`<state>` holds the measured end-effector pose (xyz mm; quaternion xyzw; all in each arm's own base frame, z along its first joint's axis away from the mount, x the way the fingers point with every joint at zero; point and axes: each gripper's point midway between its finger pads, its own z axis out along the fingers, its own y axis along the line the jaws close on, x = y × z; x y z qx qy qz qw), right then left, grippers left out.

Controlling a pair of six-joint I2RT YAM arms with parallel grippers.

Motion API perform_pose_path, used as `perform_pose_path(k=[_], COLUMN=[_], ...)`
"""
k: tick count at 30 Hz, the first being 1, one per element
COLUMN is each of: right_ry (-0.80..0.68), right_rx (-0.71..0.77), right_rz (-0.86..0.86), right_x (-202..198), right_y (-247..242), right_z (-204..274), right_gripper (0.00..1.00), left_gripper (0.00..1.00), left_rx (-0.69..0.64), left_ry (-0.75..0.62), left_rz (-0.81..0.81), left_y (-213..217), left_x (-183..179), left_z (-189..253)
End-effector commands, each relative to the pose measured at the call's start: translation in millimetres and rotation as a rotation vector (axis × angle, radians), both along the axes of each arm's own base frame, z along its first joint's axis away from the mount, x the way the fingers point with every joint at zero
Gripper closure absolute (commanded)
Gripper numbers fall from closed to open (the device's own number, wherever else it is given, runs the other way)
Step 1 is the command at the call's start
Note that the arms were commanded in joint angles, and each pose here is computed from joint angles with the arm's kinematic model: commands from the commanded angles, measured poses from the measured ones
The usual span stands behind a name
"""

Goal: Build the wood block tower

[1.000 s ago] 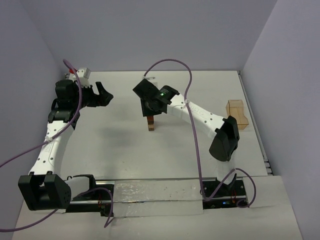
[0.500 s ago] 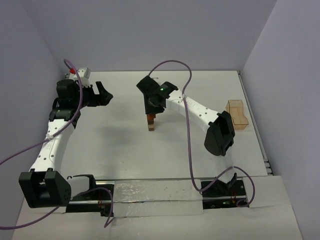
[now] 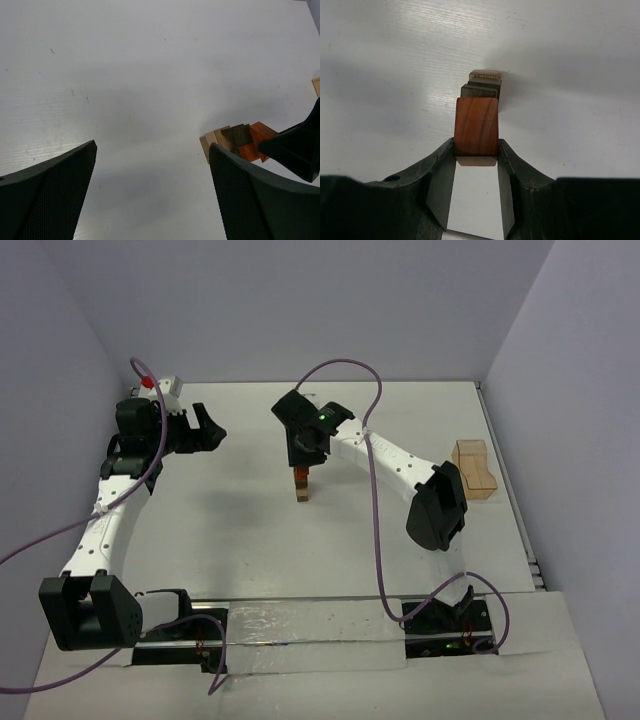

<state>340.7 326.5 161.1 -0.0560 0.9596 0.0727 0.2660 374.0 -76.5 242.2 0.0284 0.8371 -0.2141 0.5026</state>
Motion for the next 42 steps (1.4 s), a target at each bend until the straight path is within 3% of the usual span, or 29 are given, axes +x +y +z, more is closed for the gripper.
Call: perform_pose_path(k=[1, 17, 26, 29, 37, 42], right_ry=[-0.023, -0.01, -0.006, -0.007, -0.005, -0.005], right_rx=[0.011, -0.004, -0.007, -0.008, -0.007, -0.005], right_rz=[-0.032, -0.035, -0.031, -0.033, -0.034, -0.035], right_x=[7, 8, 9, 9, 9, 10], right_y=[2, 2, 3, 3, 4, 5], right_z=[8, -2, -4, -5, -6, -6], right_gripper=[0.98, 0.93, 0.82, 0.74, 0.72, 0.64], left_gripper=[0.01, 0.01, 0.01, 0.01, 0.01, 0.01], left_rx=[-0.01, 0.002, 0.006, 0.009, 0.011, 0.009], left_ry=[-0.05, -0.041, -0.04, -0.042, -0.044, -0.039], left_rz=[0.021, 0.026, 0.03, 0.033, 0.037, 0.032], left_y=[3, 5, 6, 6, 7, 6], left_x=[12, 13, 14, 14, 14, 14], left_z=[17, 13, 13, 13, 14, 13])
